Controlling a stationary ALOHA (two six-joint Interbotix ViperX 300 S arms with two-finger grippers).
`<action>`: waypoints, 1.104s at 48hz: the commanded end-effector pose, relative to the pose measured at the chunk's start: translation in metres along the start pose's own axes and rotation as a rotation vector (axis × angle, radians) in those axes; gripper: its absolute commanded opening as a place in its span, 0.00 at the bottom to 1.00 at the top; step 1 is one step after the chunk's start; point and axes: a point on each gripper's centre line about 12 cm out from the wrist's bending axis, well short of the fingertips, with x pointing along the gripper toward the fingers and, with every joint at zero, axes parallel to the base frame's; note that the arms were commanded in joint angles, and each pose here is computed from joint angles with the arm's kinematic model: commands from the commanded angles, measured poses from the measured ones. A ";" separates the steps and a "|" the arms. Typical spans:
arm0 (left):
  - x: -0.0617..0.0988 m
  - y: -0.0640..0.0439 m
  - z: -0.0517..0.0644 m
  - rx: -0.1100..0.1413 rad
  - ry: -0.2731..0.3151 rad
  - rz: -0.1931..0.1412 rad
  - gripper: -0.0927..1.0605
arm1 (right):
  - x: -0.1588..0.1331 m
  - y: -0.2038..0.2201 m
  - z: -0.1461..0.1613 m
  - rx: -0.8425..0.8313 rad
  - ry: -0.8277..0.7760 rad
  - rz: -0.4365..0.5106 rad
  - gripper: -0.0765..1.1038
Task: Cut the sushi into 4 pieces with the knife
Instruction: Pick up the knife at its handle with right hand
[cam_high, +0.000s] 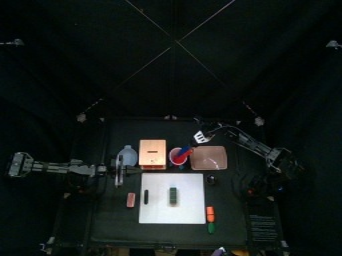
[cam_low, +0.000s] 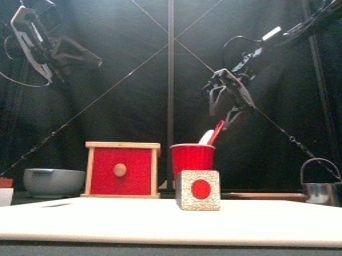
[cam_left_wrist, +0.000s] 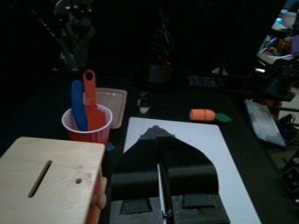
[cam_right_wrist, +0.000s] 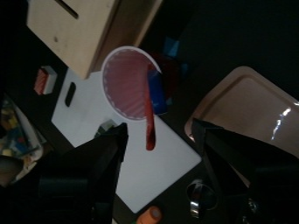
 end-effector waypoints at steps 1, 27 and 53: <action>0.002 0.000 0.006 0.001 -0.017 0.001 0.13 | -0.004 0.011 0.008 -0.031 -0.011 0.012 0.84; 0.002 -0.001 0.005 0.000 -0.015 -0.002 0.13 | 0.024 0.018 -0.001 -0.051 0.085 0.006 0.84; 0.001 0.000 0.002 0.000 -0.008 0.002 0.13 | 0.036 0.015 -0.001 -0.054 0.113 -0.012 0.66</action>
